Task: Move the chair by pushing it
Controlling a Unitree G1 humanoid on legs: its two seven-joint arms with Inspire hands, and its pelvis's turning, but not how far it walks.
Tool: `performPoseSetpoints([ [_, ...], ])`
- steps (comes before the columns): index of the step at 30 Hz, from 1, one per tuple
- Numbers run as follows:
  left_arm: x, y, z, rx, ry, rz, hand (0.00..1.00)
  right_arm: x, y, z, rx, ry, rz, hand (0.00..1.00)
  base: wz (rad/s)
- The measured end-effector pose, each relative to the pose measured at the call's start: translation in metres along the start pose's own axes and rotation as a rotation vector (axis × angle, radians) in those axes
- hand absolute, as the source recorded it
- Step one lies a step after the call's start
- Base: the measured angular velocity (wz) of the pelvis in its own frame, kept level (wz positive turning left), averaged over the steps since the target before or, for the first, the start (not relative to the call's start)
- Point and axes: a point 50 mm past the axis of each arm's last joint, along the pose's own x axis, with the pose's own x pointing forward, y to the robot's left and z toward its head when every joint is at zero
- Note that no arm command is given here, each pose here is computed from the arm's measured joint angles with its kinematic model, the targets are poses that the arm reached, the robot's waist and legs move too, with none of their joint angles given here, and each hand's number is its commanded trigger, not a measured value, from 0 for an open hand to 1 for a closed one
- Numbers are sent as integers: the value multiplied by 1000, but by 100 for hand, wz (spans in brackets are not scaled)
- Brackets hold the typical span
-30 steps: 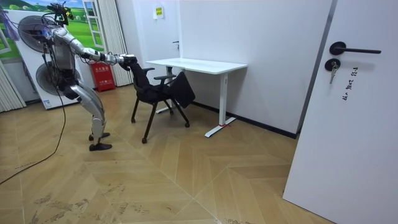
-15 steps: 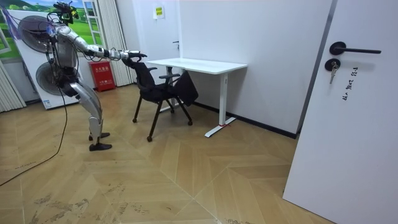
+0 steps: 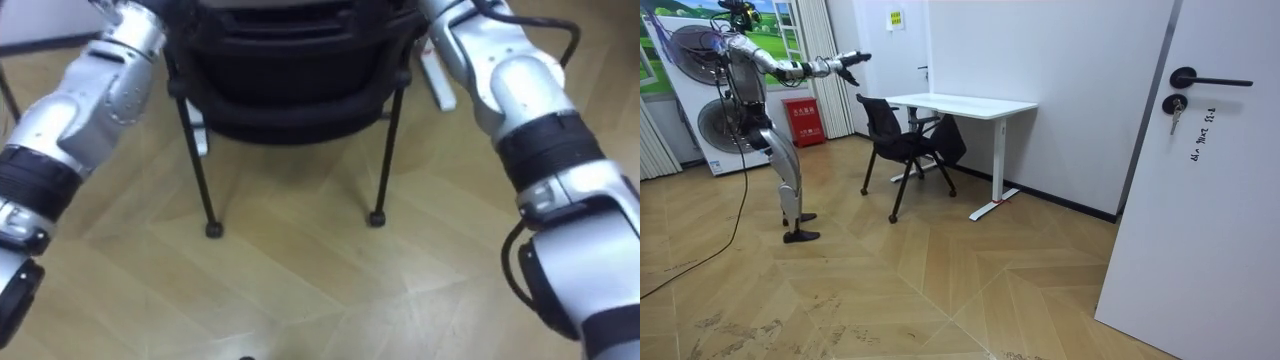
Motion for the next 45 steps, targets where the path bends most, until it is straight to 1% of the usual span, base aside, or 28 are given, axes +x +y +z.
performPoseSetpoints([
  [2, 1, 25, -17, 40, 12, 86, 0, -1, -15, -7, 22, 5, -57, 0, -15],
  [3, 1, 30, -21, 50, 16, 104, 0, -1, -20, -10, 21, 6, -75, 0, -12],
  [5, -2, 52, -37, 51, 47, 171, 0, -5, -41, -24, 37, 22, -150, 0, -15],
  [7, -8, 64, -45, 29, 72, 230, 0, -12, -55, -36, 77, 51, -214, 0, -3],
  [9, -17, 78, -53, 56, 74, 282, 0, -24, -67, -51, 72, 76, -284, 0, 0],
  [10, -28, 86, -60, 81, 84, 315, 0, -31, -73, -59, 65, 97, -322, 0, 7],
  [11, -40, 89, -67, 90, 110, 345, 0, -38, -78, -67, 57, 125, -362, 0, 11],
  [15, -62, 98, -88, 118, 188, 393, 0, -61, -93, -90, 54, 222, -501, 0, 7],
  [18, -88, 112, -110, 166, 279, 482, 0, -82, -105, -102, 94, 272, -649, 0, 0],
  [20, -118, 122, -126, 226, 348, 546, 0, -109, -110, -121, 105, 350, -739, 0, 6],
  [21, -127, 124, -129, 239, 368, 557, 0, -117, -110, -126, 110, 376, -756, 0, 8],
  [23, -167, 133, -140, 289, 450, 579, 0, -153, -109, -145, 131, 493, -827, 0, 0],
  [24, -177, 136, -143, 308, 468, 581, 0, -162, -108, -149, 147, 527, -850, 0, -5],
  [26, -209, 138, -150, 333, 553, 585, 0, -195, -107, -164, 198, 654, -928, 0, -7],
  [27, -217, 139, -151, 342, 570, 591, 0, -203, -108, -167, 211, 680, -947, 0, -7],
  [29, -242, 149, -153, 369, 627, 651, 0, -237, -110, -178, 221, 784, -1023, 0, -2],
  [30, -248, 152, -154, 374, 643, 667, 0, -245, -110, -180, 228, 813, -1040, 0, 0],
  [32, -273, 163, -157, 364, 721, 726, 0, -281, -108, -188, 256, 947, -1107, 0, 2],
  [33, -280, 164, -156, 347, 747, 746, 0, -291, -107, -189, 261, 981, -1124, 0, 0],
  [35, -314, 164, -149, 296, 869, 859, 0, -337, -98, -184, 272, 1142, -1181, 0, 0],
  [36, -323, 163, -148, 285, 905, 887, 0, -350, -94, -181, 277, 1194, -1199, 0, 0],
  [37, -340, 157, -144, 249, 989, 931, 0, -372, -83, -174, 302, 1306, -1227, 0, 0],
  [38, -360, 147, -138, 184, 1095, 978, 0, -395, -66, -161, 348, 1425, -1234, 0, 0],
  [39, -372, 141, -135, 154, 1155, 993, 0, -409, -56, -153, 366, 1498, -1220, 0, 0],
  [41, -415, 112, -118, 29, 1409, 1037, 0, -466, -11, -111, 484, 1852, -1151, 0, 0],
  [42, -427, 103, -114, 2, 1484, 1027, 0, -480, -1, -98, 515, 1948, -1141, 0, 0],
  [44, -475, 71, -92, -70, 1755, 938, 0, -533, 33, -36, 575, 2326, -1108, 0, 16],
  [45, -486, 64, -85, -83, 1818, 911, 0, -546, 40, -19, 577, 2424, -1091, 0, 24],
])
